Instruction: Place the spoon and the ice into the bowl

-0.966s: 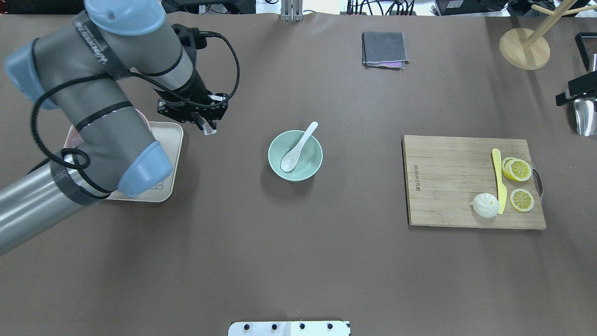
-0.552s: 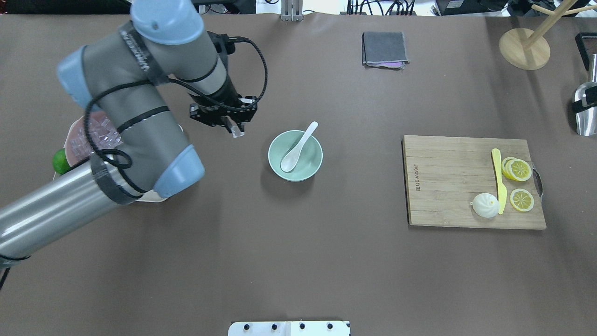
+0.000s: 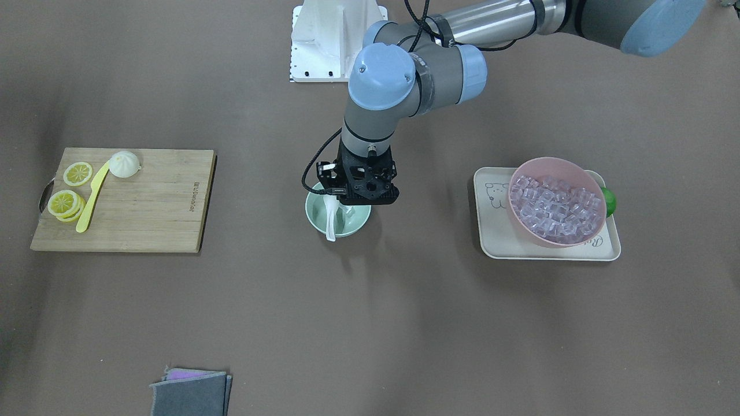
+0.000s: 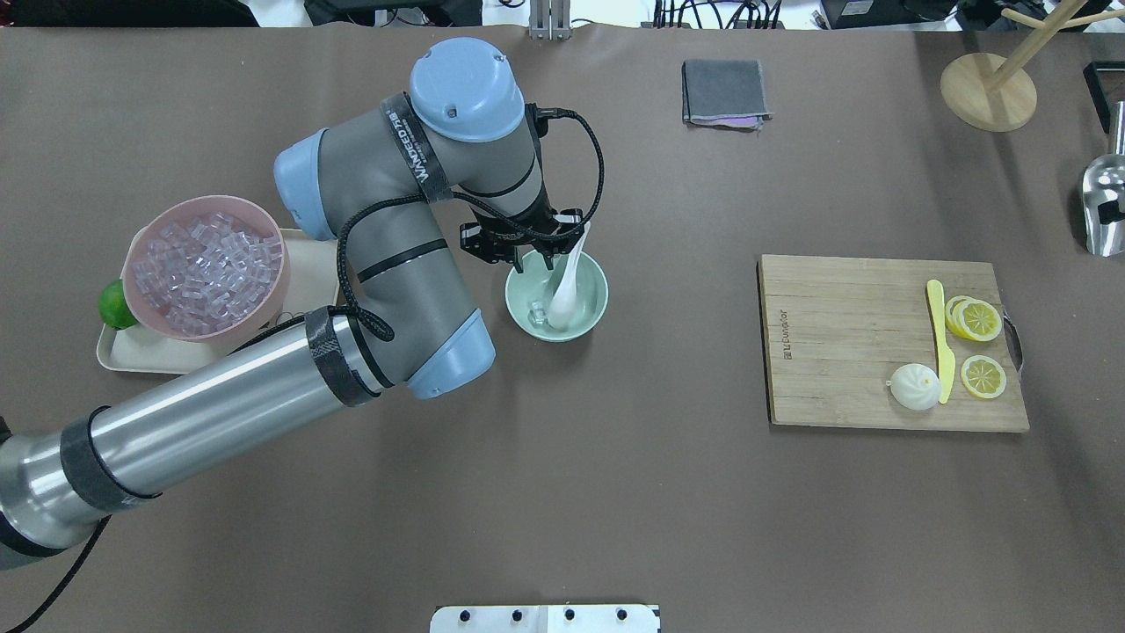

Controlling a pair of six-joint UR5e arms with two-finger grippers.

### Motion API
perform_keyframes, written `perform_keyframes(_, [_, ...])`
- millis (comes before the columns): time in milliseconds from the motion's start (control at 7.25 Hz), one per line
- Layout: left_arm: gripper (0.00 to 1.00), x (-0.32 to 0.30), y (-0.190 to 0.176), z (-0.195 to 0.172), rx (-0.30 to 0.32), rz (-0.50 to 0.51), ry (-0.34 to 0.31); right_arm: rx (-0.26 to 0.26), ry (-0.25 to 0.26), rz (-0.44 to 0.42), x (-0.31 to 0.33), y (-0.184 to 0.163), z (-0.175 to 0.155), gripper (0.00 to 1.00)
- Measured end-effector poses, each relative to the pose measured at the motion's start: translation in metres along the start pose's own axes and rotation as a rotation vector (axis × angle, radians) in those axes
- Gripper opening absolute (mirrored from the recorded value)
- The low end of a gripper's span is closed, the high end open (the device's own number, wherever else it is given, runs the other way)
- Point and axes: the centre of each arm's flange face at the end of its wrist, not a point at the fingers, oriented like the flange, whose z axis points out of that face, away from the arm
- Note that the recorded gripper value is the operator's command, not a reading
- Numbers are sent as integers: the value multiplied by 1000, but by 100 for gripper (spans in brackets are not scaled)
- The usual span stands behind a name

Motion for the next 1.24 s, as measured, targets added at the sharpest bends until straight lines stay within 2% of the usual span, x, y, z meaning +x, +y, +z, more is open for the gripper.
perform_keyframes(138, [98,-10,-2,-6,8,4,-5,2,8,-5,1,0,1,100])
perform_keyframes(276, [98,-46,-10,-13,18,30,-40,-2,13,-23,4,1,3,100])
perform_keyframes(552, [98,-150,-23,-41,40,170,-143,-23,25,-99,15,-2,15,100])
perform_keyframes(828, [98,-247,-44,-87,67,286,-203,-29,41,-156,33,-6,20,100])
perform_keyframes(1241, [98,-415,-82,-156,15,370,-190,-39,53,-135,43,-13,15,100])
